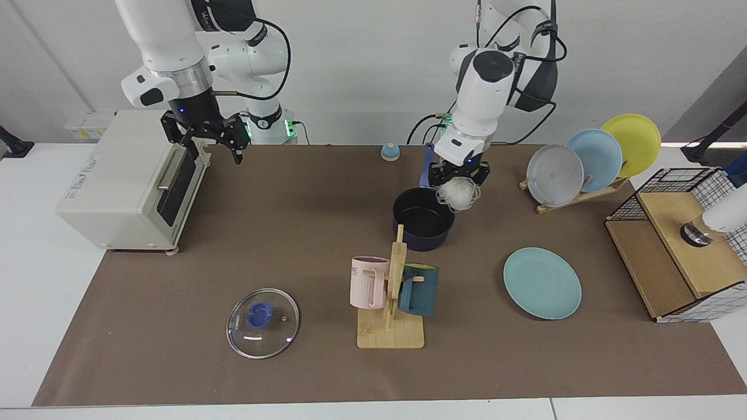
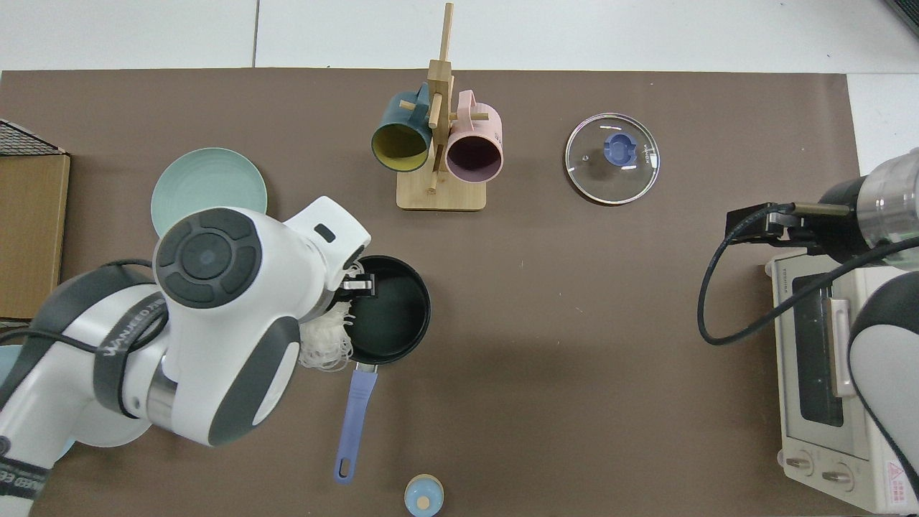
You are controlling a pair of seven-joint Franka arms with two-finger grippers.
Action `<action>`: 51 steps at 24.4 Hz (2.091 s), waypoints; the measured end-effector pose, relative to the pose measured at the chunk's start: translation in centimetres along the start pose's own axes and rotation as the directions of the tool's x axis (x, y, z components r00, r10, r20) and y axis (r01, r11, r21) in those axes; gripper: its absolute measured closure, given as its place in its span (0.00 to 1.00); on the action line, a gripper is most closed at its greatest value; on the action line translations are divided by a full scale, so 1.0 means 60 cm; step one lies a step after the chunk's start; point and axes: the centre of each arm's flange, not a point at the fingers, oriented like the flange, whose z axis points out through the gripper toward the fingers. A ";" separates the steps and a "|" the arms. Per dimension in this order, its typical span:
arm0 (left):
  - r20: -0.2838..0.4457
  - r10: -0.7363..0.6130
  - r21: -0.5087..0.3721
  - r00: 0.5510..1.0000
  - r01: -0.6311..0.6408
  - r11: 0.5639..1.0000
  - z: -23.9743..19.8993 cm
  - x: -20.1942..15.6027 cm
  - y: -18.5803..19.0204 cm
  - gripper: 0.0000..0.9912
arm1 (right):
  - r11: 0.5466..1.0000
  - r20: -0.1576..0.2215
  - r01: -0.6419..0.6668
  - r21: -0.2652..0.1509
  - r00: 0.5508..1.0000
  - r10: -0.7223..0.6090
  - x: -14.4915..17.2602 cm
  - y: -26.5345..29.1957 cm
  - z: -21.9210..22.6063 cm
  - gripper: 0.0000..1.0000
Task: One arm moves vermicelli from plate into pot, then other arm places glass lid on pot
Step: 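Carry the vermicelli with the left gripper over the dark pot, then open the left gripper to drop the vermicelli into the pot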
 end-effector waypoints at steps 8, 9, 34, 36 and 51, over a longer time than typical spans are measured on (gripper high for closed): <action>0.004 -0.032 -0.011 0.999 0.032 0.999 0.047 0.012 0.033 0.58 | 1.000 0.000 0.000 0.000 1.000 0.000 0.000 0.000 0.000 0.01; 0.004 -0.034 -0.012 0.999 0.034 0.999 0.056 0.015 0.035 0.58 | 1.000 0.000 0.000 0.000 1.000 0.000 0.000 0.000 0.000 0.01; -0.041 -0.027 -0.025 0.999 0.026 0.999 0.224 -0.024 0.079 0.59 | 1.000 0.000 0.000 0.000 1.000 0.000 0.000 0.000 0.000 0.01; -0.059 -0.014 -0.007 0.998 0.013 1.000 0.229 -0.026 0.077 0.59 | 1.000 0.000 0.000 0.000 1.000 0.000 0.000 0.000 0.000 0.01; -0.083 -0.032 0.013 0.996 0.033 0.999 0.230 -0.028 0.074 0.14 | 1.000 0.013 -0.028 -0.005 1.000 0.028 0.004 0.026 0.002 0.01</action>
